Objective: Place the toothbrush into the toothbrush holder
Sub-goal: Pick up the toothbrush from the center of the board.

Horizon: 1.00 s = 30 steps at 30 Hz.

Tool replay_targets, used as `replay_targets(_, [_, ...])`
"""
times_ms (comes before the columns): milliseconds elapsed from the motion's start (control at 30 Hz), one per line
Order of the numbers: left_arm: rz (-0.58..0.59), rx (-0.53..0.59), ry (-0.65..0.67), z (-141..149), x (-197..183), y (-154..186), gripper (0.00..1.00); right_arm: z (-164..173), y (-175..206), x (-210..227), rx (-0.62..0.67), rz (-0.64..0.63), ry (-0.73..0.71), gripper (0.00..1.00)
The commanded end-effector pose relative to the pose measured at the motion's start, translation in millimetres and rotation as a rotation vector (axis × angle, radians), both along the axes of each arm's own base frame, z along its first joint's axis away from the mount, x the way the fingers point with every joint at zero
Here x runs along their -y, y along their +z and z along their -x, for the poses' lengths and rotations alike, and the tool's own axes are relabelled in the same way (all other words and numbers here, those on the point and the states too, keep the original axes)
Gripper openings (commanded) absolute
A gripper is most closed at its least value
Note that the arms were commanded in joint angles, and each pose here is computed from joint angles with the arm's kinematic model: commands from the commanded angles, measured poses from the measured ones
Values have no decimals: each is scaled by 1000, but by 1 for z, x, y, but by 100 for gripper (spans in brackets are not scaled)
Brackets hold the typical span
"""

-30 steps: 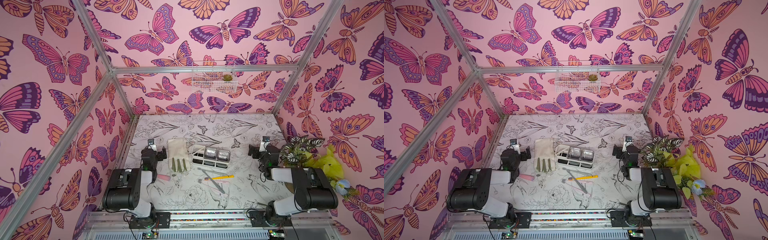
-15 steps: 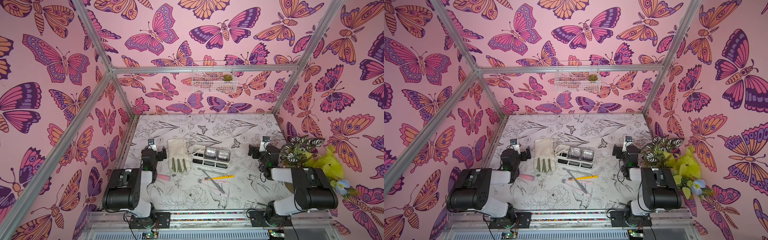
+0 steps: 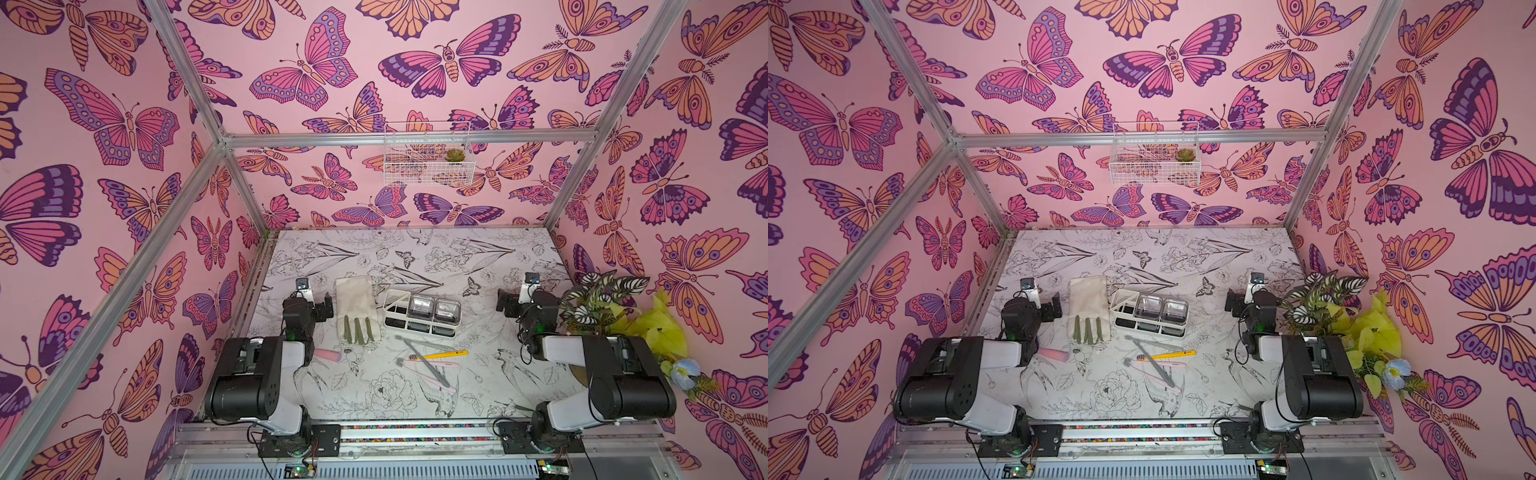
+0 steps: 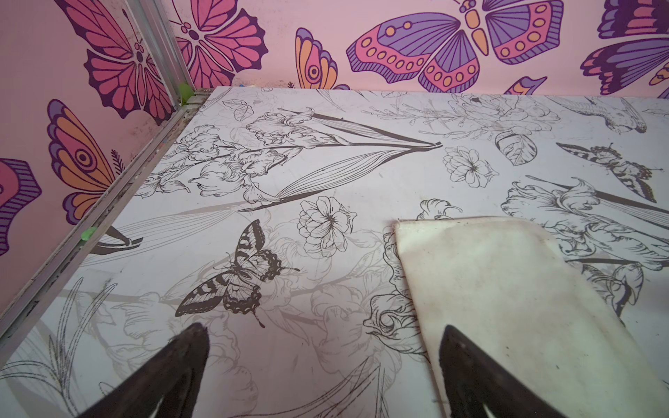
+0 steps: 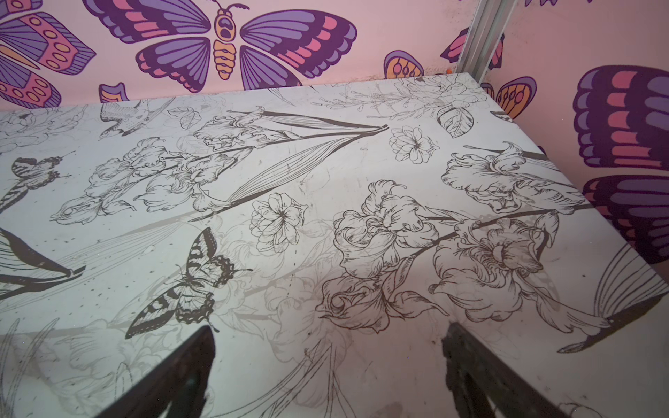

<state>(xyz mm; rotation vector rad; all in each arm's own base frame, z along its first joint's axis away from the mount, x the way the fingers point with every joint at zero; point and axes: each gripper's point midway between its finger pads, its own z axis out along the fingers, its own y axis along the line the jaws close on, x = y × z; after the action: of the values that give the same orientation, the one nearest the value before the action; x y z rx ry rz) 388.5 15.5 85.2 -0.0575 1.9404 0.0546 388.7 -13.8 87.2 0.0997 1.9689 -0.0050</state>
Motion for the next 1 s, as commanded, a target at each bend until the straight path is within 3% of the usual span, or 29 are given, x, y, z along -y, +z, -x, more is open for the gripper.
replay_targets(0, [-11, 11, -2, -4, 0, 3, 100, -7, 22, 2, 39, 3, -21, 99])
replay_targets(167, [-39, 25, -11, -4, 5, 8, 100, 0, 36, 4, 37, 12, -40, 99])
replay_targets(300, [-64, 44, 39, 0, 0, 23, 100, 8, 63, 2, 60, -6, -51, 92])
replay_targets(400, [-86, -22, 61, 3, 3, 35, 97, 11, 87, -2, 74, -37, -41, 92])
replay_targets(500, [-121, -17, 53, 6, 20, 54, 96, 14, 95, -11, 52, -111, -15, 92])
replay_targets(600, [-124, 34, -24, 16, 55, 85, 97, 21, 87, -44, -22, -235, 118, 90])
replay_targets(733, [-95, 43, -158, 43, 105, 105, 98, 51, 69, -89, -150, -321, 248, 90])
replay_targets(867, [-14, 17, -176, 78, 116, 107, 97, 100, 54, -129, -285, -216, 377, 90])
replay_targets(967, [50, 18, -187, 97, 117, 101, 97, 130, 52, -139, -314, -227, 402, 89])
